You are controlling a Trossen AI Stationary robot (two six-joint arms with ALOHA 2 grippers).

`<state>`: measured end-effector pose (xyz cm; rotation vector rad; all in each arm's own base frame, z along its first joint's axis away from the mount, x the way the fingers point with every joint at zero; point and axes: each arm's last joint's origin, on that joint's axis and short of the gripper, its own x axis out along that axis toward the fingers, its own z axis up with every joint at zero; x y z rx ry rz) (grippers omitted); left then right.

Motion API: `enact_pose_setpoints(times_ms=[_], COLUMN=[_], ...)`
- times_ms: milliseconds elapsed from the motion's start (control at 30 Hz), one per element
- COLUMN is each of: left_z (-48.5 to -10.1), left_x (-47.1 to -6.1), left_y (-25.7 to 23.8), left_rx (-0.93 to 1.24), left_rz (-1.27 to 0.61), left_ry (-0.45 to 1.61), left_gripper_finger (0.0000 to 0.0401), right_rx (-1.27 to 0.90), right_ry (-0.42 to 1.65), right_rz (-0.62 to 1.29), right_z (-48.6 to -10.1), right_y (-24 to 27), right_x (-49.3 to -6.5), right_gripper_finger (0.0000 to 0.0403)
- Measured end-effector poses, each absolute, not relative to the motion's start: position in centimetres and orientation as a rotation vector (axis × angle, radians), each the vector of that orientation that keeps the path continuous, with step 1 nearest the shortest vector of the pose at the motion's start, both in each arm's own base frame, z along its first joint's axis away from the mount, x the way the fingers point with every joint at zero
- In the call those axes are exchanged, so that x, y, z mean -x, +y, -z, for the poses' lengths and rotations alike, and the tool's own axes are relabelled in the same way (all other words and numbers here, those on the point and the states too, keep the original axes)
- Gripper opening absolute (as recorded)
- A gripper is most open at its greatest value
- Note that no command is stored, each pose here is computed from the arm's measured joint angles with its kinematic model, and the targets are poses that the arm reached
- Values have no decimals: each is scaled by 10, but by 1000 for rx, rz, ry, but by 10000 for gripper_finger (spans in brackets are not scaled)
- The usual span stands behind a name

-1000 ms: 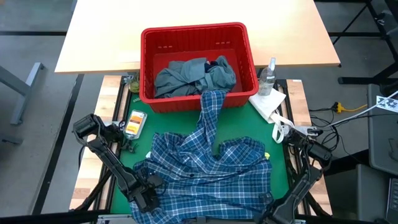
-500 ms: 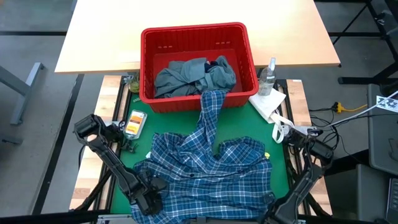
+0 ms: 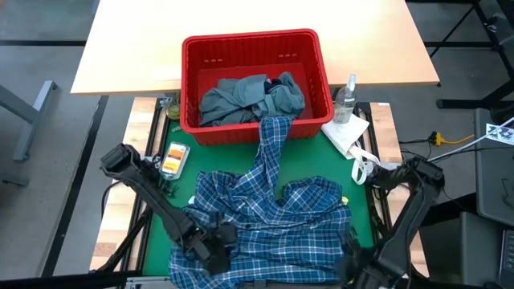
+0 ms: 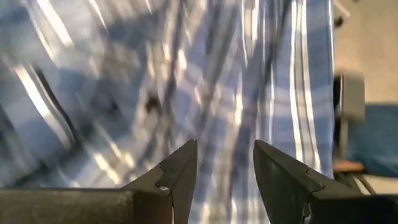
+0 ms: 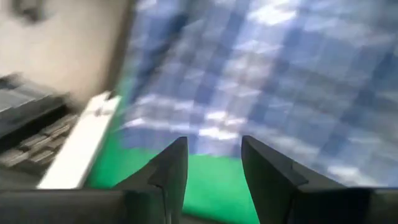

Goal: Fold Laundry from Bin
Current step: Fold the blue shirt

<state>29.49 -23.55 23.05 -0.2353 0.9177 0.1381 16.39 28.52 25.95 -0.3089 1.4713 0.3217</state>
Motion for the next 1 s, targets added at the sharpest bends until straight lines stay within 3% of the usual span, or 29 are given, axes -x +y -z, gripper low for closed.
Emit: enact_pose_setpoints(times_ms=[267,433,667,833,1000], left_z=[-248,-247,-247,-247,-246], left_x=[-338,-351,-360,-360,-358], left_y=[-194,-170,-152,-150,-152], left_rx=[133,152,160,159,147], left_rz=[-127,-140,-156,-162,-157], left_ry=[807,827,836,839,854], left_gripper_finger=[151,151,151,151,151], right_rx=[573,604,572,530,504], right_ry=[1100,1123,1274,1230,1230], right_rz=[10,126,16,-126,-121], right_z=[-285,-284,-272,-270,-270], right_y=[254,233,201,189,176], right_x=[-169,-189,-232,-260,-273], right_gripper_finger=[152,152,152,152,143])
